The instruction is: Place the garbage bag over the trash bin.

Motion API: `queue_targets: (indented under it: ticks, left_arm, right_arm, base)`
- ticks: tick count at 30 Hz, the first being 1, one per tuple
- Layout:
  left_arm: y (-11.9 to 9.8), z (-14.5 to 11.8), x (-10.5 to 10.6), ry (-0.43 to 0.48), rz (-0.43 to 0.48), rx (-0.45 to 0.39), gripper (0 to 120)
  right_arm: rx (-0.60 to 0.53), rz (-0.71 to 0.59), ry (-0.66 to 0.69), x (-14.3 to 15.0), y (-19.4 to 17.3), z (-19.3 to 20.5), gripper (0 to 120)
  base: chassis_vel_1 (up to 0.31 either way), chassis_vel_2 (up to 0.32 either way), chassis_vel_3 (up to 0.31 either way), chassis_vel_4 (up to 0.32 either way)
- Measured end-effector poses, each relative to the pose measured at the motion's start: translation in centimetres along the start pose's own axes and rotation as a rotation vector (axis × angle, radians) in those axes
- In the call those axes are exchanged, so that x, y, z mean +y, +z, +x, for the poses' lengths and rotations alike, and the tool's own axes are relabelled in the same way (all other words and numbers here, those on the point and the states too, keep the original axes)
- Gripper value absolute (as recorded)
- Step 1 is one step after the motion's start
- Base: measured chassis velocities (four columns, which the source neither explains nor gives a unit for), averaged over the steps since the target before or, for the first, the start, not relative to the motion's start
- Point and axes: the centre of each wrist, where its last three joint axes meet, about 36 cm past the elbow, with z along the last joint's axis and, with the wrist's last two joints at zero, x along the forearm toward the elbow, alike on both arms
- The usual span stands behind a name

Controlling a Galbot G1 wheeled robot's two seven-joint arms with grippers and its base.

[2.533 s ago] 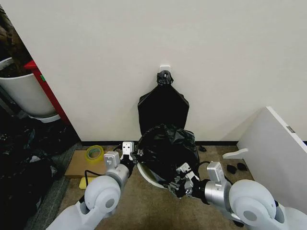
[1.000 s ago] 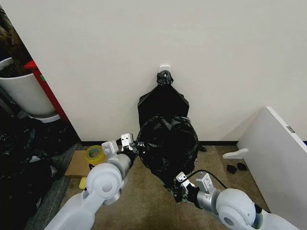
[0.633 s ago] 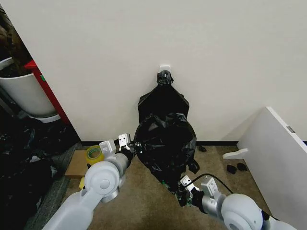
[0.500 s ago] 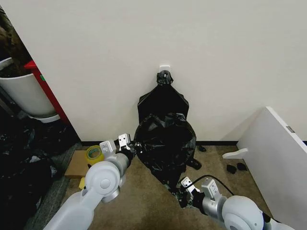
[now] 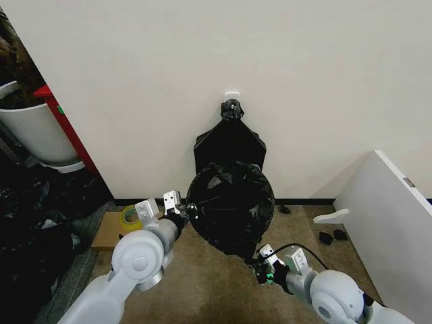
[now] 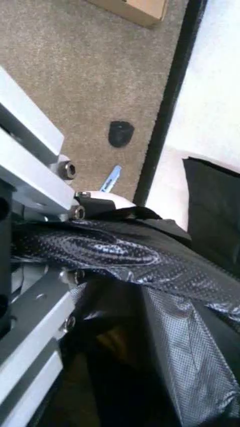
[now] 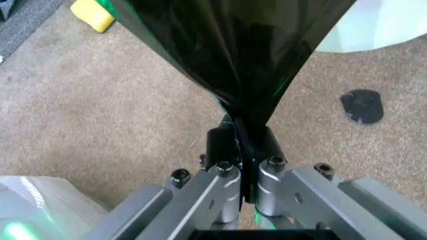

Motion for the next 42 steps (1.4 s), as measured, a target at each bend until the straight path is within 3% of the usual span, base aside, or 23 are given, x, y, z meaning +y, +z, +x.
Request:
queue_targets:
  ticks: [5,11,13,18,22,27,30,33,37,42]
  left_arm:
    - [0.1,-0.2,0.3,-0.008,0.000,0.005,0]
    - [0.1,-0.9,1.1,-0.035,0.000,0.012,0]
    - [-0.1,-1.5,1.8,-0.052,0.011,0.018,0]
    - [-0.6,-2.2,2.4,-0.065,0.035,0.028,0]
    - [-1.4,-2.7,3.1,-0.076,0.040,0.020,0]
    - [-1.1,-2.5,3.9,-0.060,0.043,0.019,0]
    - [-0.2,-1.8,4.7,-0.005,0.006,0.058,0]
    - [0.2,-1.7,4.9,-0.002,-0.012,0.055,0]
    - [1.2,-1.5,4.8,-0.014,-0.070,-0.001,0]
    - [3.1,0.4,2.1,-0.006,-0.236,-0.111,0]
  right_arm:
    - [-0.014,-0.007,0.022,0.0,0.5,1.4,0]
    - [-0.048,-0.005,0.045,0.1,0.2,3.2,17]
    - [-0.083,0.003,0.042,0.5,-0.7,4.4,30]
    - [-0.108,0.013,0.017,1.6,-1.3,5.6,44]
    - [-0.114,0.020,0.011,2.9,-0.8,6.7,65]
    - [-0.134,-0.009,0.022,3.8,-0.8,8.1,79]
    - [-0.190,-0.129,0.039,3.1,-1.5,9.7,93]
    - [-0.221,-0.210,0.009,2.6,-2.0,10.6,98]
    - [-0.281,-0.298,-0.040,2.6,-3.2,12.2,100]
    - [-0.354,-0.294,-0.009,3.4,-5.1,12.3,100]
  base:
    - [0.000,0.000,0.000,0.000]
    - [0.000,0.000,0.000,0.000]
    - [0.000,0.000,0.000,0.000]
    - [0.000,0.000,0.000,0.000]
    - [0.000,0.000,0.000,0.000]
    - [0.000,0.000,0.000,0.000]
    - [0.000,0.000,0.000,0.000]
    - [0.000,0.000,0.000,0.000]
    - [0.000,0.000,0.000,0.000]
    - [0.000,0.000,0.000,0.000]
